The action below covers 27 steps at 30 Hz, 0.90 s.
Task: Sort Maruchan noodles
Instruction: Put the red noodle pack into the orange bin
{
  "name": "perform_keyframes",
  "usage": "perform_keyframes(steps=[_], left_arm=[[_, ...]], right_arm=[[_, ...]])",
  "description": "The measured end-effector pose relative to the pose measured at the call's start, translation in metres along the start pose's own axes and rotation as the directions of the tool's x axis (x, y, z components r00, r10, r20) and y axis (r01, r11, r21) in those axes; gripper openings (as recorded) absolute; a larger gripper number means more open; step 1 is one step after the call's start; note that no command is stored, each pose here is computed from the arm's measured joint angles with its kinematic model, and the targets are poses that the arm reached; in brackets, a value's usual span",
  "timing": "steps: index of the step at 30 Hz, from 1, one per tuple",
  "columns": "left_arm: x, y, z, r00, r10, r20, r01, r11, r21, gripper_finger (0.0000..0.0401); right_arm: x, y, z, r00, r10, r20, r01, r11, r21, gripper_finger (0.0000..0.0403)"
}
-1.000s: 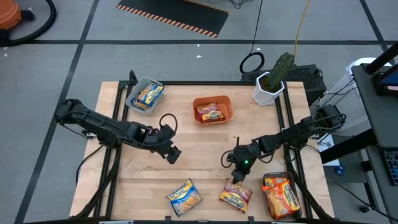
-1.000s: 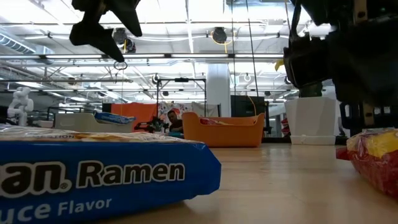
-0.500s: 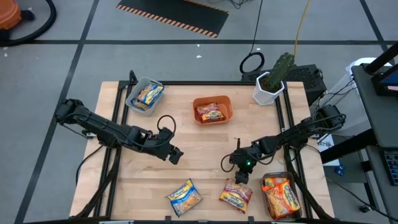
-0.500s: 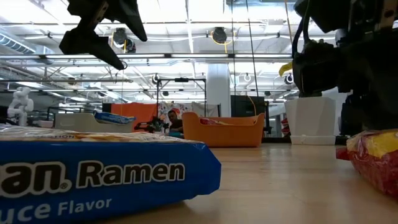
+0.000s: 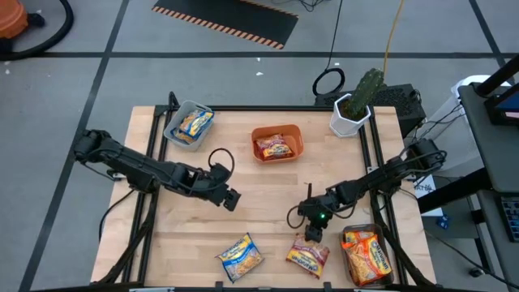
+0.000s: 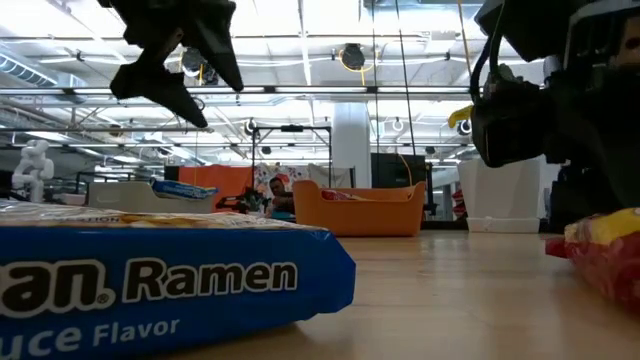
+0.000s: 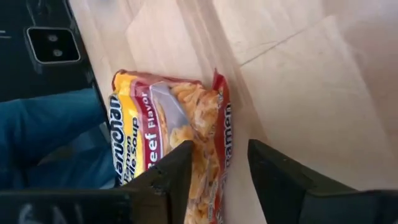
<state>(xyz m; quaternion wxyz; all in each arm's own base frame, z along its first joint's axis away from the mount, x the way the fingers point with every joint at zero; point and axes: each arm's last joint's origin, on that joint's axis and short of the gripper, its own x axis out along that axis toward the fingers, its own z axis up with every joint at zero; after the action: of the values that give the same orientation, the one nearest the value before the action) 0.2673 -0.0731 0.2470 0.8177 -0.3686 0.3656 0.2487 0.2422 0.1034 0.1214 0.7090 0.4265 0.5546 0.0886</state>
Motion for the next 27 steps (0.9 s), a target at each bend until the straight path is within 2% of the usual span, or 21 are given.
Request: perform_keyframes(steps=[5,13,20,27], left_arm=[[0.001,0.001,0.009,0.999,-0.015,0.028,0.015,1.0,0.006,0.0317],[0.004,0.004,0.018,0.999,-0.01,0.049,0.005,0.994,0.111,0.0317],[0.007,0.009,0.029,1.0,-0.02,0.022,0.015,0.984,0.18,0.0317],[0.011,0.018,0.043,0.999,-0.033,-0.024,0.039,0.956,0.289,0.0317]], right_arm=[[0.008,-0.003,0.0,1.0,-0.004,-0.014,0.004,1.0,-0.002,0.0107],[0.008,0.003,0.012,0.993,0.096,0.07,-0.099,0.995,0.032,0.0008],[-0.01,0.011,0.028,0.966,0.195,0.173,-0.216,0.97,0.11,0.0001],[-0.035,0.008,0.047,0.926,0.217,0.308,-0.284,0.939,0.193,0.0]])
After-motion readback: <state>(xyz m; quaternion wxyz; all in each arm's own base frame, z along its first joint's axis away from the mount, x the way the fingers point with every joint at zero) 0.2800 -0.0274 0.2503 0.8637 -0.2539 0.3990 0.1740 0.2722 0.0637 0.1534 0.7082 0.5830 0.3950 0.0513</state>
